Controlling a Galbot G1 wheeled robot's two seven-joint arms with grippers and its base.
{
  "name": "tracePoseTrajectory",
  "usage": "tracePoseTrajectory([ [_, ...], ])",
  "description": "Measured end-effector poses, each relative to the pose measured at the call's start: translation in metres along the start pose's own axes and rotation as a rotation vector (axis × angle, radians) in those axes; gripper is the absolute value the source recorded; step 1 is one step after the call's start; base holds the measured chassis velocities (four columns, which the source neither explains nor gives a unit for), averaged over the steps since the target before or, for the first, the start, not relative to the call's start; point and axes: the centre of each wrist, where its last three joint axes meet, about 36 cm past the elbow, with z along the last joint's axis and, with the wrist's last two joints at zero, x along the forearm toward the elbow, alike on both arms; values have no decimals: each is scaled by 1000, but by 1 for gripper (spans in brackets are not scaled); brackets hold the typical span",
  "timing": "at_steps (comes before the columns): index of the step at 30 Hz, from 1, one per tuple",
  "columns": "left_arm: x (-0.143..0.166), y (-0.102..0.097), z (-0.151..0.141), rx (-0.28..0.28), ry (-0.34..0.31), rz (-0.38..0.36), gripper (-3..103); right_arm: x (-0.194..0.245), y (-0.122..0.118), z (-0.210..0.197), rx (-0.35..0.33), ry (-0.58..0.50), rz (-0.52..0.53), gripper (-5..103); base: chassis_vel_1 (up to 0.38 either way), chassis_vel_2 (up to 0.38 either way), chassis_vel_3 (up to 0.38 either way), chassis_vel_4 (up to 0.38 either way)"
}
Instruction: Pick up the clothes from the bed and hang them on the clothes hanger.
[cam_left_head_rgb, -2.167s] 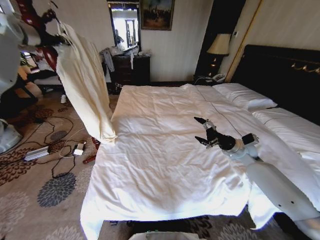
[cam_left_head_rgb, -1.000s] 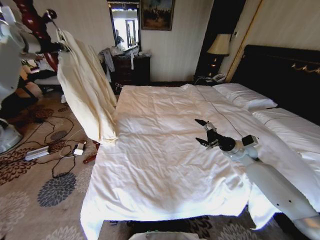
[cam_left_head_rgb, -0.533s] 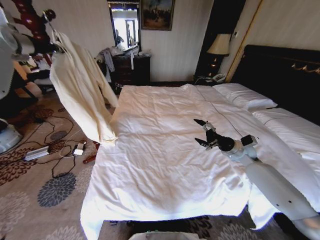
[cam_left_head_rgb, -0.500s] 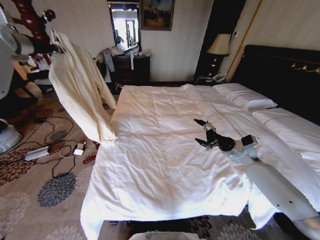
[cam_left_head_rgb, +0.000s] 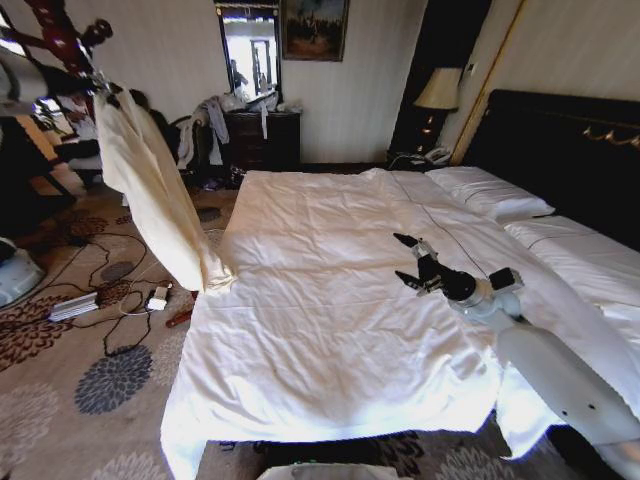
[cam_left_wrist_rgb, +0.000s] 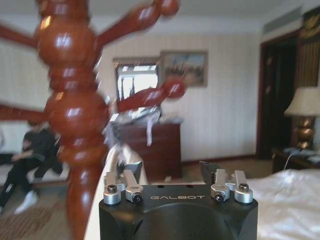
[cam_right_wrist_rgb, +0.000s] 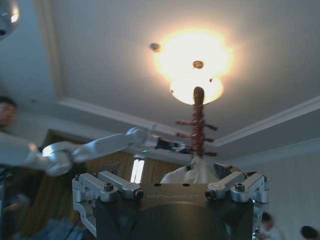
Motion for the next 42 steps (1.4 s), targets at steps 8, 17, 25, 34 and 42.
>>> tracePoseTrajectory([
  [8, 47, -33, -3, 26, -134, 63, 98, -3, 7, -13, 42, -46, 266, 100, 0, 0, 0, 0],
  [17, 132, -72, 68, -79, -238, -5, 100, -20, 59, -56, 155, -18, 799, 100, 0, 0, 0, 0],
  [25, 135, -137, 156, -174, -343, -53, 100, 3, 151, -76, 392, 91, 1190, 100, 0, 0, 0, 0],
  [34, 207, -187, 329, -66, -202, -203, 100, 13, 235, -15, 491, 145, 1363, 100, -6, 0, -5, -17],
  [42, 282, -269, 428, -32, -129, -301, 100, 2, 283, 36, 477, 233, 1386, 100, 0, 0, 0, 0],
])
